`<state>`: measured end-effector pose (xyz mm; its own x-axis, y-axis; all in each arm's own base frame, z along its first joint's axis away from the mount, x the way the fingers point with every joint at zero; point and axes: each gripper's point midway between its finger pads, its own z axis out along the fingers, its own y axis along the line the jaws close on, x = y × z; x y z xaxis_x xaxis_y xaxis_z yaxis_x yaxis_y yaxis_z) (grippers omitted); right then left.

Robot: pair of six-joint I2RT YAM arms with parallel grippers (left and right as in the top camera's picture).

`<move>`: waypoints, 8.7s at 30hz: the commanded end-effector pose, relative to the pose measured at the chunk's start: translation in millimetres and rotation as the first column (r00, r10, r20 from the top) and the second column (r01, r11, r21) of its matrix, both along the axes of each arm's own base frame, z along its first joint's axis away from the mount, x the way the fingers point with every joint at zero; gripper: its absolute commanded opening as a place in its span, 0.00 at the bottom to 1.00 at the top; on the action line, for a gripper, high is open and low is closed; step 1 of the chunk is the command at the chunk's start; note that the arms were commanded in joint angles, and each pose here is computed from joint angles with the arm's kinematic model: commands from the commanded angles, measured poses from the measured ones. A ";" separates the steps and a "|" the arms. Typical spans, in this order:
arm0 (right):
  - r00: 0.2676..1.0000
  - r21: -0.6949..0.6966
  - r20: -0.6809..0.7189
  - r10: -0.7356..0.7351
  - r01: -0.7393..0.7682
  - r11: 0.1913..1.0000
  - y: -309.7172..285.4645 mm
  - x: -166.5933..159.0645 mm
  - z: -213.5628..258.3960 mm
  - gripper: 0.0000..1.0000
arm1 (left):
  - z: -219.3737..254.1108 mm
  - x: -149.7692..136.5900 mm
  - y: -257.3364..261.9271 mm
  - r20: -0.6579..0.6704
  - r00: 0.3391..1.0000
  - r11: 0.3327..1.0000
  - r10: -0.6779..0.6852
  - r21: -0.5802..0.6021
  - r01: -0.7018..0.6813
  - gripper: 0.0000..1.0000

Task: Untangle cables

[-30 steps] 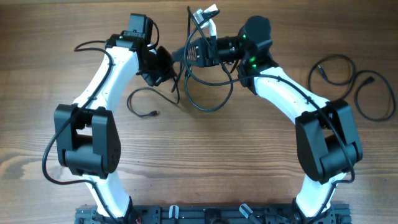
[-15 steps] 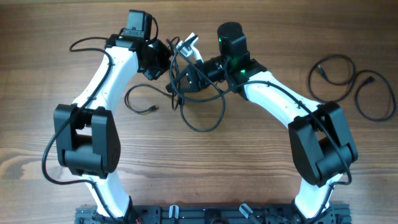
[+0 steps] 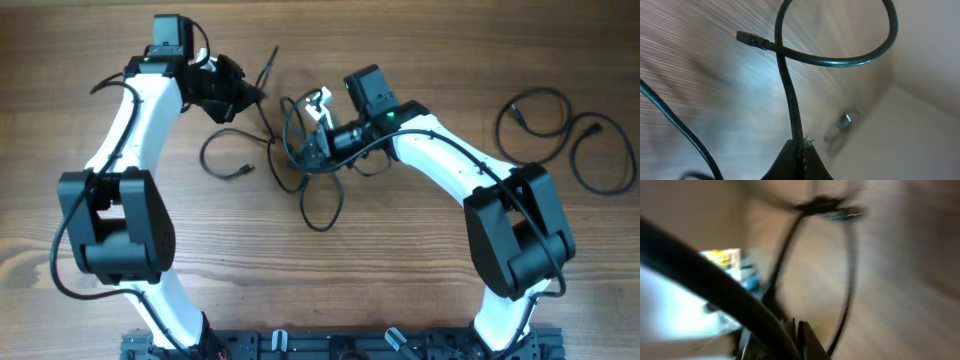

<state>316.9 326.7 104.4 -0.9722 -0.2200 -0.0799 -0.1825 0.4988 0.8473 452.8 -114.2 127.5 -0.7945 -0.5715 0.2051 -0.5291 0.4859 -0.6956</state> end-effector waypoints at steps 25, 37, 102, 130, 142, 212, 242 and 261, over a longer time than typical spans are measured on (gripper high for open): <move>0.986 -0.880 0.167 0.023 0.139 0.455 -178.5 -3.8 -82.0 0.04 | -25.8 -7.5 140.6 -0.063 0.964 0.955 0.257 0.167 -0.244 0.04; 0.981 -0.931 0.191 0.036 0.169 0.324 -211.7 2.7 -76.4 0.04 | -38.0 -20.4 160.3 -0.109 0.947 0.925 0.301 0.273 -0.263 0.06; 0.871 -0.907 0.399 0.286 0.421 -0.020 -221.1 51.9 40.7 1.00 | -53.0 -17.3 132.9 -0.033 0.999 0.780 -0.038 0.623 0.051 1.00; 0.833 -0.959 0.285 0.474 0.242 0.150 -210.8 71.5 23.3 1.00 | 127.5 -64.9 42.6 0.493 0.677 0.815 -0.547 0.498 0.296 0.84; 0.864 -0.874 0.314 0.394 0.101 0.476 -161.7 57.4 2.6 1.00 | 92.2 -65.8 22.5 0.355 0.841 0.905 -0.409 0.277 0.323 0.86; 0.701 -0.755 0.523 0.485 0.116 0.646 -112.9 97.7 17.3 1.00 | 101.5 -70.4 -39.9 0.028 0.974 0.858 -0.224 -0.468 0.211 0.68; 0.715 -0.601 0.579 0.391 0.050 0.798 -76.3 91.3 25.9 1.00 | 98.4 -75.9 -39.9 -0.020 0.975 0.863 -0.223 -0.468 0.188 0.66; 0.722 -0.531 0.576 0.383 -0.026 0.847 -59.6 79.1 28.8 1.00 | 105.3 -82.2 -42.8 -0.049 0.971 0.838 -0.233 -0.517 0.175 0.74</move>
